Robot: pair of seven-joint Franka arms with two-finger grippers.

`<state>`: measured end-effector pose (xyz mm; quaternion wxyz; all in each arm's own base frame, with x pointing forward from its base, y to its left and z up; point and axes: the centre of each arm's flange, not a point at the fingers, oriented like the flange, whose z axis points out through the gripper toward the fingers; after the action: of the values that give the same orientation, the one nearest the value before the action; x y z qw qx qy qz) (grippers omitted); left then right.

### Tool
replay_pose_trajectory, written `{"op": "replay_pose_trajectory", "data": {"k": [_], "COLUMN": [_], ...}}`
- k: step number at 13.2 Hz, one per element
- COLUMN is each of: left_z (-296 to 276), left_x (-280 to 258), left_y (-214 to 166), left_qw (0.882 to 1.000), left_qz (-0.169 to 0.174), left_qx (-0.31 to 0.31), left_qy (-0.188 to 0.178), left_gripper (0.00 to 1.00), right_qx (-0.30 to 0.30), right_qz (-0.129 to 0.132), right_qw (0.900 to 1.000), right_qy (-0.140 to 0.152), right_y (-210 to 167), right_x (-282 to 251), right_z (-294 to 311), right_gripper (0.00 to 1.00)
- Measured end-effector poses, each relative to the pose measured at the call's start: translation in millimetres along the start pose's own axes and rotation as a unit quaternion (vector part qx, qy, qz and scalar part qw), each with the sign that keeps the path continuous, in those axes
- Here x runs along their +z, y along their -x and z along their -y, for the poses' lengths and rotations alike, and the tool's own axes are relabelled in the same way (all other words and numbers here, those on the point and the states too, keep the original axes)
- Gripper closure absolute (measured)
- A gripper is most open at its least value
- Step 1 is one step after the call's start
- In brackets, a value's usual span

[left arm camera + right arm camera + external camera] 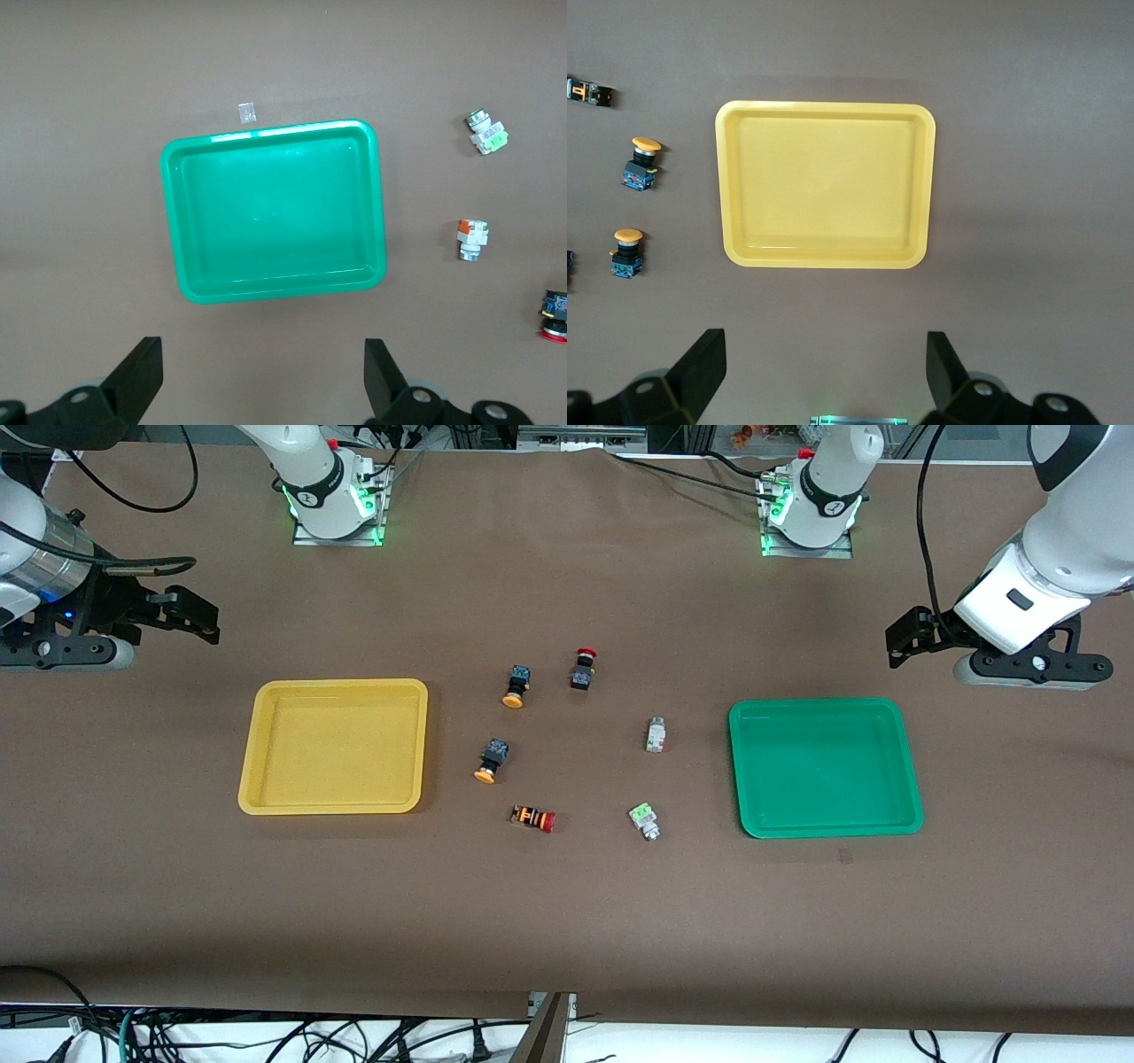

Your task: Place green and yellow buttons in trays

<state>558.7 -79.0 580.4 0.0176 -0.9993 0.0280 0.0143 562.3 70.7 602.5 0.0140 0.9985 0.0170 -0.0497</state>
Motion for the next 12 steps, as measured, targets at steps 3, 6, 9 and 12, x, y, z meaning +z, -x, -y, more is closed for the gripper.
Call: {"op": "replay_pose_trajectory", "data": {"k": [3, 6, 9, 12], "left_z": [-0.4, -0.4, -0.4, -2.6], "left_x": [-0.6, -0.9, -3.1, -0.3], "left_y": [-0.4, -0.5, -1.2, -2.3], "left_qw": [1.000, 1.000, 1.000, 1.000], "left_qz": [-0.002, -0.003, -0.005, -0.002], "left_qx": [0.000, 0.000, 0.000, 0.002], "left_qy": [0.001, 0.001, 0.001, 0.001], "left_gripper": [0.00, 0.00, 0.00, 0.00], "right_qx": [0.000, 0.000, -0.003, -0.017], "right_qz": [0.000, 0.000, 0.007, 0.023], "right_qw": [1.000, 1.000, 1.000, 1.000], "right_qy": [0.000, 0.000, 0.000, 0.001], "right_y": [0.0, -0.1, -4.7, -29.2], "right_x": [0.0, 0.1, 8.2, 45.5], "right_z": [0.0, 0.1, 3.7, 22.3], "right_gripper": [0.00, 0.00, 0.00, 0.00]}}
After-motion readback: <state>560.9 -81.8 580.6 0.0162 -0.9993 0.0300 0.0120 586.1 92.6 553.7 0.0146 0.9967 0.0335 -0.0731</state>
